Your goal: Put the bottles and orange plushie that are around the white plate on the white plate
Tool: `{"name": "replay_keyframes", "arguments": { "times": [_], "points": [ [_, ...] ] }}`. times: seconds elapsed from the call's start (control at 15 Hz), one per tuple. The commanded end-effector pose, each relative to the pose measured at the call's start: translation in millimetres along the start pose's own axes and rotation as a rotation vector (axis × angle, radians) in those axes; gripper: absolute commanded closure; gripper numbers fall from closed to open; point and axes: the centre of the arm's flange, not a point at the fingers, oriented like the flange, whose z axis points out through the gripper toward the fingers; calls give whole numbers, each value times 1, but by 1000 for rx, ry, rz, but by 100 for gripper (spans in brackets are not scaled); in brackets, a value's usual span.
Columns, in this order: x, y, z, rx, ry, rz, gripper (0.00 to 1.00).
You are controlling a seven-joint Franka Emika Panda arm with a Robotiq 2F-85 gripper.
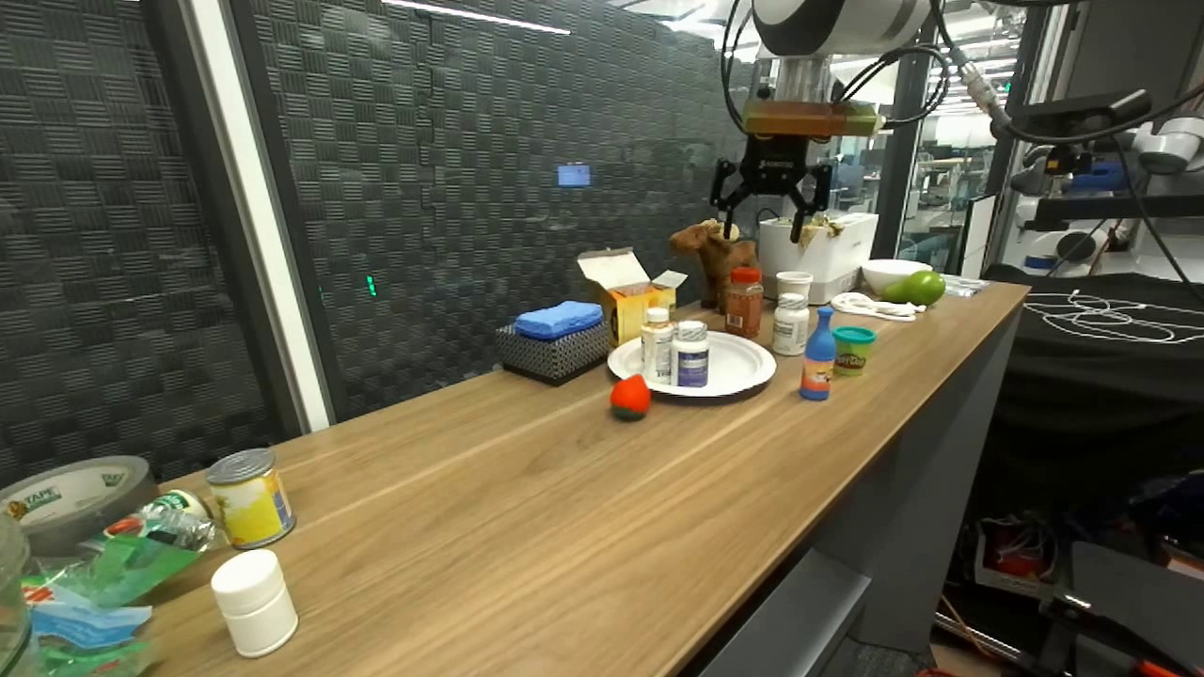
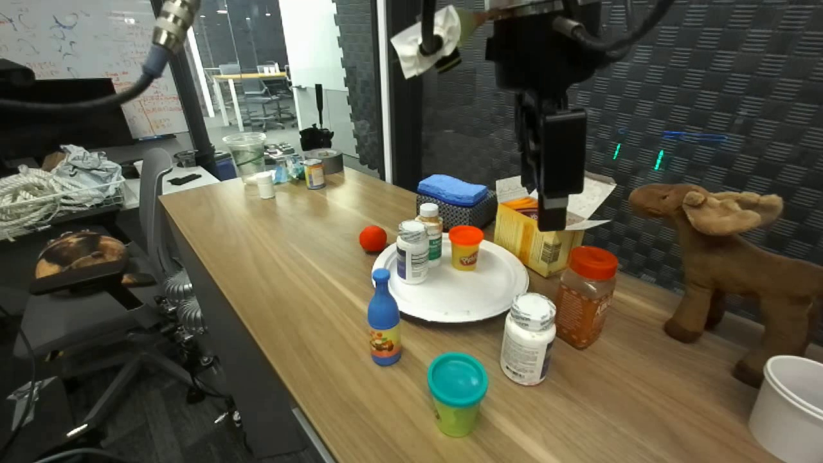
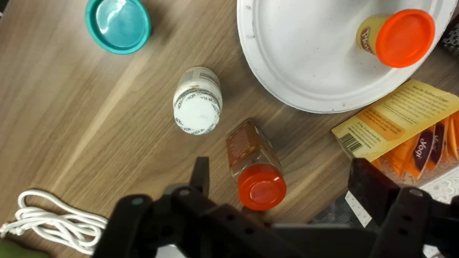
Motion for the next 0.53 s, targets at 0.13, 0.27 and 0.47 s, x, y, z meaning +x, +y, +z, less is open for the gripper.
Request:
{"name": "replay_keyframes", "arguments": {
  "times": [0.13,0.27,0.47],
  "points": [
    [40,-14,18,4,-51,84,0],
    [45,-18,29,-7,-69,98,0],
    [53,-21,42,-28,-69,107,0]
  ]
}}
